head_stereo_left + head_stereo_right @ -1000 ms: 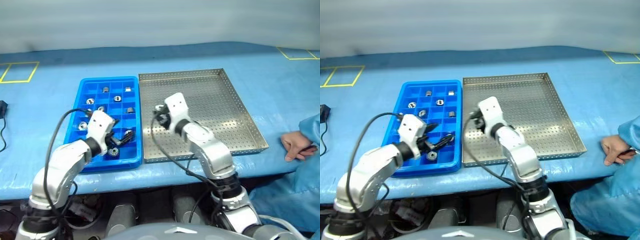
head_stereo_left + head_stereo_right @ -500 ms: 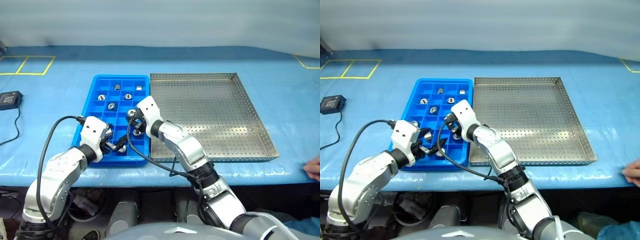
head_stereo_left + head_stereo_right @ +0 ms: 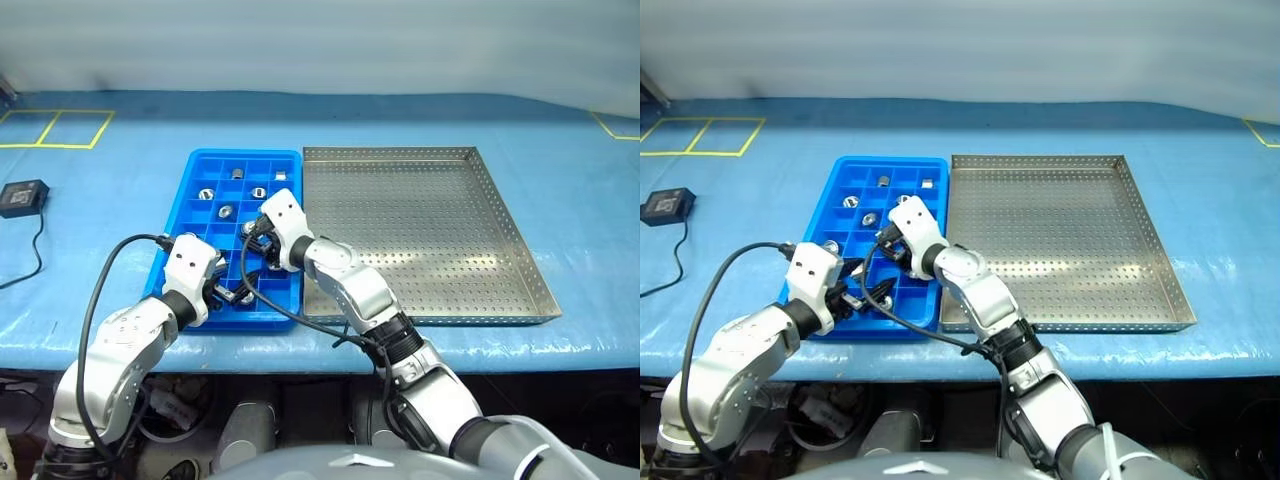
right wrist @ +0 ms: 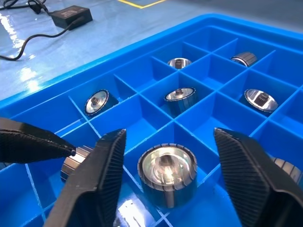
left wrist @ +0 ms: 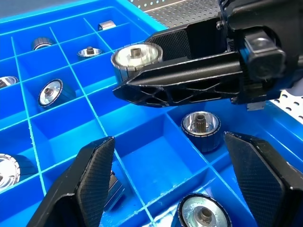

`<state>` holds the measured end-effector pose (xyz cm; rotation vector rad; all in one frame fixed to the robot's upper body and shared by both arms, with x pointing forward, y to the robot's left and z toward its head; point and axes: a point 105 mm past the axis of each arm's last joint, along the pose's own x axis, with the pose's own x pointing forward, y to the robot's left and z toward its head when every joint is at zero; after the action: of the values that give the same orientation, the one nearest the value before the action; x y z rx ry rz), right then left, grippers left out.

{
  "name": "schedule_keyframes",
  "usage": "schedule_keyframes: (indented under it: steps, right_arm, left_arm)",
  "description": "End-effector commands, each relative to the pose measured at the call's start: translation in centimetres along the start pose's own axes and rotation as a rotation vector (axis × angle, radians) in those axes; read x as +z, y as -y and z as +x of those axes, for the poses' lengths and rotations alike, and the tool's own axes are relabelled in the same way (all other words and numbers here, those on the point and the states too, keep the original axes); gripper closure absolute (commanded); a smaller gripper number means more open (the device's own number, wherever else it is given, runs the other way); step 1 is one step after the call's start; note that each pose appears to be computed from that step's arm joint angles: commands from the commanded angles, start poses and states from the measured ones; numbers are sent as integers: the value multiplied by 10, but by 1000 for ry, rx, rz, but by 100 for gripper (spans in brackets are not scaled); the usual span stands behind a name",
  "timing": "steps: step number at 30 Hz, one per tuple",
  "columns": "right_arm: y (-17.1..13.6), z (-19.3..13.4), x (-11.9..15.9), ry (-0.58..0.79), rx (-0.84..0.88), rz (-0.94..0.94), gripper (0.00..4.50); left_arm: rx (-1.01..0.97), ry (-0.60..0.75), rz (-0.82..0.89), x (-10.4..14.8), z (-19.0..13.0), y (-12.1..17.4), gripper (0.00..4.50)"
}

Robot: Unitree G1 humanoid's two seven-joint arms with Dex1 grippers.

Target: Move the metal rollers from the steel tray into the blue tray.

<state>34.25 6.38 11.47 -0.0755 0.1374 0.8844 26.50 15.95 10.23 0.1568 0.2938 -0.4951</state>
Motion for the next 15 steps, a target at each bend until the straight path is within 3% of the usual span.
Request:
schedule_keyframes:
  steps: [1, 8, 13, 15]
  right_arm:
    - [7, -9, 40, 160, -46, -14, 82]
    - [59, -65, 47, 209, -205, -76, 82]
    - [85, -114, 8, 32, -193, -185, 78]
    - [87, -127, -10, -57, -162, -218, 44]
  left_arm:
    - [2, 48, 21, 11, -1, 3, 48]
    - [132, 143, 9, 27, 3, -19, 48]
    - [86, 232, 13, 38, 9, -14, 2]
    - [36, 246, 9, 39, 14, -6, 0]
